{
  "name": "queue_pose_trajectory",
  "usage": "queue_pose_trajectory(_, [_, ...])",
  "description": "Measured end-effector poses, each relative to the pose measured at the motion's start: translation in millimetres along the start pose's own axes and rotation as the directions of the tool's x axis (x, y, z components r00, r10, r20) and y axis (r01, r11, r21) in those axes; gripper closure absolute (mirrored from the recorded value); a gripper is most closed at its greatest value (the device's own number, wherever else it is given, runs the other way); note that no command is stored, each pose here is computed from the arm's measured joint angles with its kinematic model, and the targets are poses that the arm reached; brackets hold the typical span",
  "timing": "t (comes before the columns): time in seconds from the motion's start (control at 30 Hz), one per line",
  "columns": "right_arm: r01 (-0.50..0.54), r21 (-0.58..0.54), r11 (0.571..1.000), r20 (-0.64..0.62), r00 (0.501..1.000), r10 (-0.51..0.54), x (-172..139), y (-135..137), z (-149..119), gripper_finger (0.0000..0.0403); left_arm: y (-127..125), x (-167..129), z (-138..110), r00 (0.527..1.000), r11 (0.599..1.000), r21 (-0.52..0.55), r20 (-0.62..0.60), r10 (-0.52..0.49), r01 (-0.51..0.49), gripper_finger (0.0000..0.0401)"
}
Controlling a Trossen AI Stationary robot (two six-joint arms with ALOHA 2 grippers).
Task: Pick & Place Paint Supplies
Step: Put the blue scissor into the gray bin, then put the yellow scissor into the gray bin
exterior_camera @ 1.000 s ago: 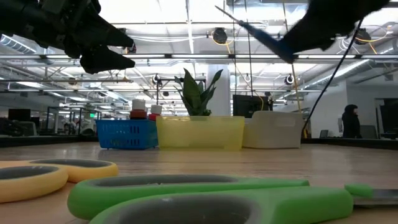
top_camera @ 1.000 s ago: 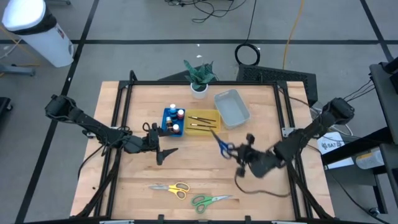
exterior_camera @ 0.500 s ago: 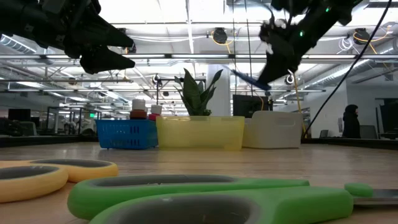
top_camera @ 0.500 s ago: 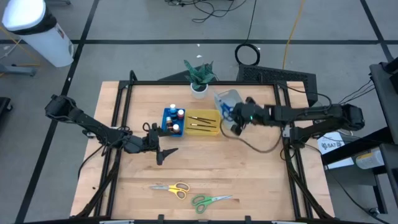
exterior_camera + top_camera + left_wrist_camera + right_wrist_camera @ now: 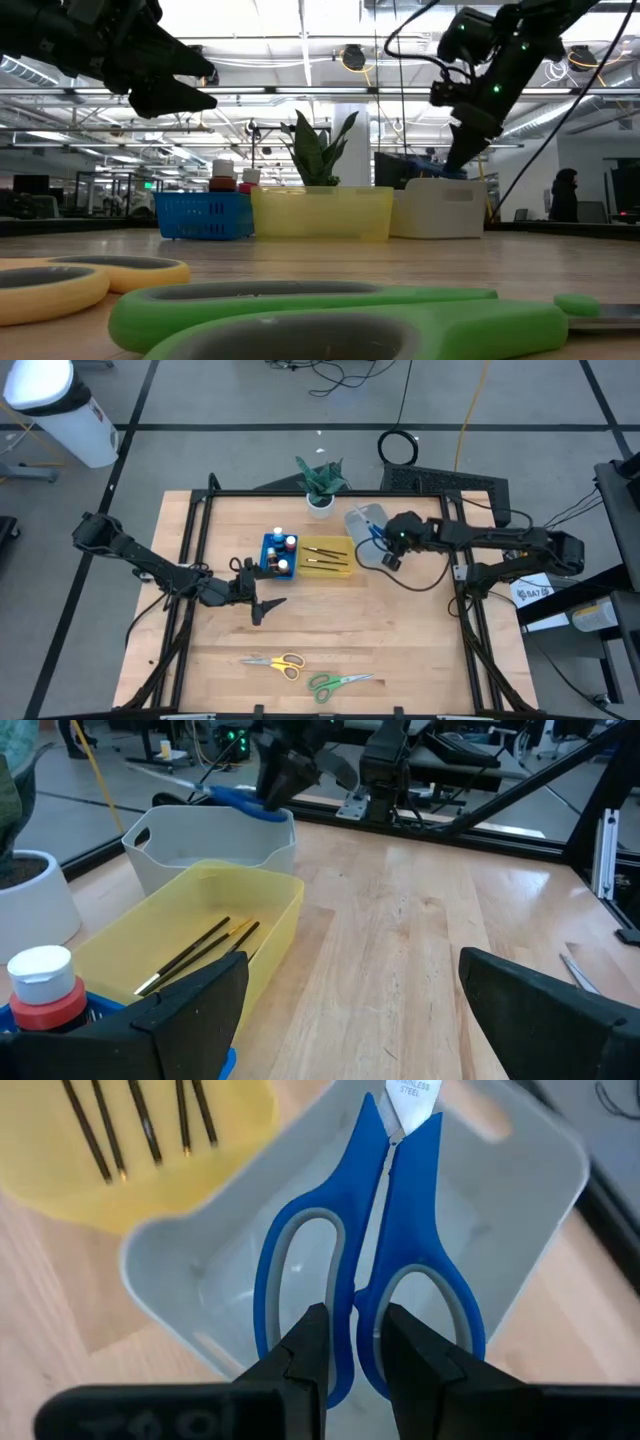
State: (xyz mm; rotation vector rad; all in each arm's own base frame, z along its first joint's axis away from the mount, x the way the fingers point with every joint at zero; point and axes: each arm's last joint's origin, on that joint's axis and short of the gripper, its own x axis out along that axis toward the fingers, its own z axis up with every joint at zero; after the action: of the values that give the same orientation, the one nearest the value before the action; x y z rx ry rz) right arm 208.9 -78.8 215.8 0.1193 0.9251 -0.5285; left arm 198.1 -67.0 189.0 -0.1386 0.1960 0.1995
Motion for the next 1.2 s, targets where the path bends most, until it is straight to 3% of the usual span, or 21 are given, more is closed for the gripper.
queue_pose_trajectory(0.2, [0.005, 0.002, 1.0, -0.001, 1.0, -0.005, 10.9, 1.2, -13.9, 0.0335, 0.0, 0.0, 0.0, 1.0, 1.0, 0.0, 0.0, 0.0, 0.0, 0.0024])
queue_pose_trajectory(0.47, [-0.002, 0.019, 1.0, 0.081, 0.997, 0.001, 13.1, 2.0, -9.6, 0.0278, 0.0, 0.0, 0.0, 1.0, 1.0, 0.0, 0.0, 0.0, 0.0, 0.0025])
queue_pose_trajectory(0.73, [-0.021, 0.088, 0.996, 0.131, 0.991, 0.009, 12.2, 2.7, -4.8, 0.0259, 0.1, 0.0, -0.5, 1.0, 1.0, 0.002, -0.004, 0.001, -0.001, 0.0024])
queue_pose_trajectory(0.87, [-0.18, 0.118, 0.976, 0.21, 0.966, 0.153, 9.1, 12.3, 2.7, 0.0264, 0.1, 0.0, -0.4, 1.0, 1.0, 0.002, -0.004, 0.001, -0.001, 0.0024])
queue_pose_trajectory(1.03, [-0.482, 0.021, 0.876, 0.352, 0.824, 0.445, -4.5, 47.6, 13.4, 0.0269, 0.1, 0.0, -0.4, 1.0, 1.0, 0.002, -0.004, 0.001, -0.001, 0.0024])
queue_pose_trajectory(1.1, [-0.567, -0.071, 0.821, 0.437, 0.722, 0.537, -12.0, 68.2, 11.6, 0.0269, 0.1, 0.0, -0.4, 1.0, 1.0, 0.002, -0.003, 0.001, -0.001, 0.0025])
queue_pose_trajectory(1.2, [-0.649, -0.241, 0.722, 0.557, 0.516, 0.65, -24.2, 99.9, -0.4, 0.0269, 0.1, 0.0, -0.3, 1.0, 1.0, -0.001, -0.003, 0.001, -0.001, 0.0025])
